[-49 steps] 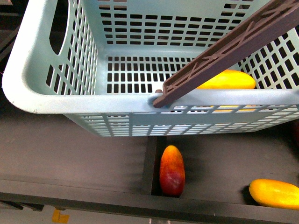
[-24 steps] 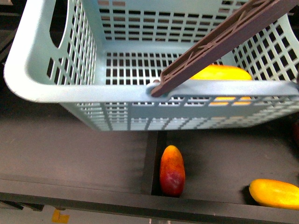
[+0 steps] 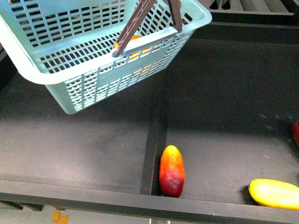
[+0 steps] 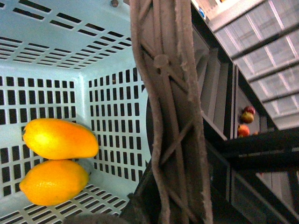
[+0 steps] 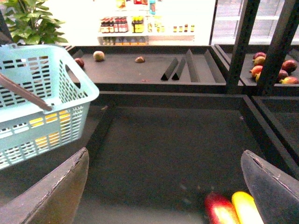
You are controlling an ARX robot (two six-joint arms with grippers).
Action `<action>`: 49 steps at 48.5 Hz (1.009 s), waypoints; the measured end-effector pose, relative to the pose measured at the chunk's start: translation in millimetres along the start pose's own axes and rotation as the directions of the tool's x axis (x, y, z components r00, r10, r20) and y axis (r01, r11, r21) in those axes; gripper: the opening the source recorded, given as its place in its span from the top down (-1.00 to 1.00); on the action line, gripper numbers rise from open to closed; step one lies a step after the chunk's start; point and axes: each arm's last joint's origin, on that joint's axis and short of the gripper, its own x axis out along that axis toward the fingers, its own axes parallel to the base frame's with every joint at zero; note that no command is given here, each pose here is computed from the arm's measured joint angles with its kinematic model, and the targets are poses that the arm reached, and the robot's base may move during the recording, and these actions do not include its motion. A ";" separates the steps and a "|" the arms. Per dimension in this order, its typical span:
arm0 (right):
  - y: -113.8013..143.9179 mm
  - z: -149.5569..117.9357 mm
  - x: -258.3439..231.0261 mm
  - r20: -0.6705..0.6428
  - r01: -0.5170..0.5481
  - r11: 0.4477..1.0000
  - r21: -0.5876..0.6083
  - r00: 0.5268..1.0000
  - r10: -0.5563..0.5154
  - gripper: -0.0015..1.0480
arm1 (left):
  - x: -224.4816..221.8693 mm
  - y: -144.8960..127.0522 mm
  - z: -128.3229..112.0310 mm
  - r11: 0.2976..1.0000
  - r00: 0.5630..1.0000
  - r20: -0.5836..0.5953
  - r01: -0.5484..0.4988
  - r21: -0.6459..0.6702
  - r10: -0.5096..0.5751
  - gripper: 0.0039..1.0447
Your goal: Pick lemon and mango into basket
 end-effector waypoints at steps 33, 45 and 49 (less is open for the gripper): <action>0.0 0.0 0.0 0.000 0.000 1.000 0.000 1.000 0.000 -0.83 | 95.7 119.6 44.1 0.815 0.917 0.136 -0.257 -0.520 0.376 0.91; 0.0 0.1 0.0 0.001 0.000 1.000 0.000 1.000 0.000 -0.83 | 86.7 121.4 33.3 0.809 0.916 0.132 -0.258 -0.529 0.378 0.91; 0.0 0.1 0.0 0.001 0.000 1.000 0.000 1.000 0.000 -0.83 | 82.6 121.0 33.0 0.805 0.916 0.124 -0.264 -0.532 0.382 0.76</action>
